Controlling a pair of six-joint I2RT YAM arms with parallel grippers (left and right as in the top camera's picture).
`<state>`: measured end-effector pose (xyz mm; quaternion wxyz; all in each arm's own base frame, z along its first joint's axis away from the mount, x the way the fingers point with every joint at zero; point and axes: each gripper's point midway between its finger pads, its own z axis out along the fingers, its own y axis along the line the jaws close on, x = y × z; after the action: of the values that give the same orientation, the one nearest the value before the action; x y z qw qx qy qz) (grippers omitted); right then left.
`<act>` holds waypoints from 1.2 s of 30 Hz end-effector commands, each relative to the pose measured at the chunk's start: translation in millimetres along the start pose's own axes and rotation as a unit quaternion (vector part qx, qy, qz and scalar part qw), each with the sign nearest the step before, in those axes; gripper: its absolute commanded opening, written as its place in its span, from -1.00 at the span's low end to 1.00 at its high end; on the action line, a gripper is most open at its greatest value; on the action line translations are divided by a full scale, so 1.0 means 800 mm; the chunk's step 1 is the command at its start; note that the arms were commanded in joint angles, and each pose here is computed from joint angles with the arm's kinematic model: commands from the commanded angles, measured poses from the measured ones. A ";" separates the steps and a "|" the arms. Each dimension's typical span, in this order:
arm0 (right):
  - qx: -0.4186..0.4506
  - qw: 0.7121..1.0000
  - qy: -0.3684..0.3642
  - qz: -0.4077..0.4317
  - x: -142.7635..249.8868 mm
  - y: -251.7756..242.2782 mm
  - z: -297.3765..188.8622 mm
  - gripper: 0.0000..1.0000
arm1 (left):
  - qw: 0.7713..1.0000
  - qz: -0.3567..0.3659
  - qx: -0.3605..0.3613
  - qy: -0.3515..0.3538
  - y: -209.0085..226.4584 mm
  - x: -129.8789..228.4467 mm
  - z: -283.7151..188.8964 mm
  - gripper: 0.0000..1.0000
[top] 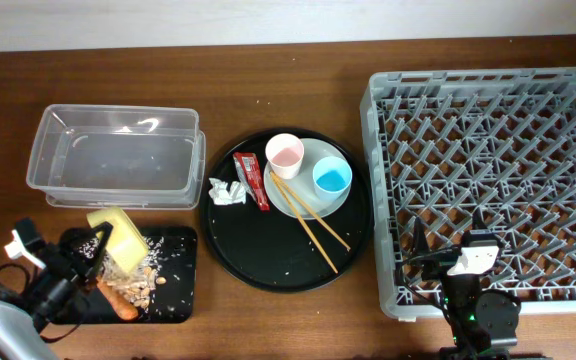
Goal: Sort waste into correct bins and load items into the dishwasher rack
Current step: 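Tip the yellow bowl over the black tray to dump scraps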
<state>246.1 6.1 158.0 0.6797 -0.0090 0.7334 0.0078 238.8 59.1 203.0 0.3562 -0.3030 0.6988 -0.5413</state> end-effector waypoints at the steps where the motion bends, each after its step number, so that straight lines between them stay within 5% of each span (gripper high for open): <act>1: 0.002 1.000 0.004 0.002 0.004 0.000 0.000 0.96 | 1.000 0.021 -0.002 -0.002 0.001 -0.001 -0.001 -1.00; 36: 0.002 1.000 0.004 0.002 0.004 0.000 0.000 0.97 | 0.996 0.072 0.046 -0.019 -0.017 -0.012 -0.002 -1.00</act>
<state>246.1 6.1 158.0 0.6797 -0.0090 0.7334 0.0078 240.9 61.9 208.3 0.3852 -0.2785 0.6937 -0.5412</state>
